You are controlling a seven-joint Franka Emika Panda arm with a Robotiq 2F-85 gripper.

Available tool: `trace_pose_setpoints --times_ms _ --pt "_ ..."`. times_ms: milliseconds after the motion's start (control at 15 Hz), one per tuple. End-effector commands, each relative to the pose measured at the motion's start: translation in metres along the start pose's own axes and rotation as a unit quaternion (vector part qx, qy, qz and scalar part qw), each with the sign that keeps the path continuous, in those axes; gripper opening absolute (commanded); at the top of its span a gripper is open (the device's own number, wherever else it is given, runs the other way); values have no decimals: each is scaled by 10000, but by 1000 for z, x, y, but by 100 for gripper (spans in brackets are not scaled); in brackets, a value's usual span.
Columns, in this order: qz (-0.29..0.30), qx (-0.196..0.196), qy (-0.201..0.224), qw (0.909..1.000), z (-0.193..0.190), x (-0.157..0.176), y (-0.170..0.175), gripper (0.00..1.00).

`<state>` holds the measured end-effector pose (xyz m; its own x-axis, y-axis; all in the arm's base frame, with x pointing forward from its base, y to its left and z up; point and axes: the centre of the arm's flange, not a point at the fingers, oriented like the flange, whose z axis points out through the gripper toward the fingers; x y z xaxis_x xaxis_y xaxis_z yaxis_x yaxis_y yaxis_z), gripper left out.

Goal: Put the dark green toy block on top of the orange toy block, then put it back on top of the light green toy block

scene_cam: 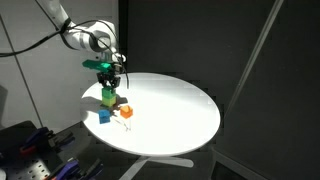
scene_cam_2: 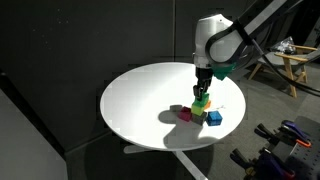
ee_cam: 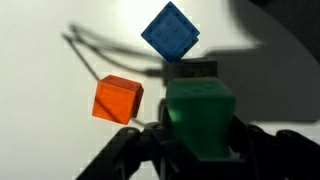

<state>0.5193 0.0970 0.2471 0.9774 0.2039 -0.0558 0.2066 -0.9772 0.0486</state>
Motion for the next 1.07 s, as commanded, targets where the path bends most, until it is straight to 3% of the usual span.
trace_pose_setpoints --times_ms 0,533,1000 --pt "-57 -50 -1 10000 -17 0 2 26" --pt "10 -39 -9 10000 -46 -10 6 26" --pt "580 -219 -88 9980 -69 -19 29 26"
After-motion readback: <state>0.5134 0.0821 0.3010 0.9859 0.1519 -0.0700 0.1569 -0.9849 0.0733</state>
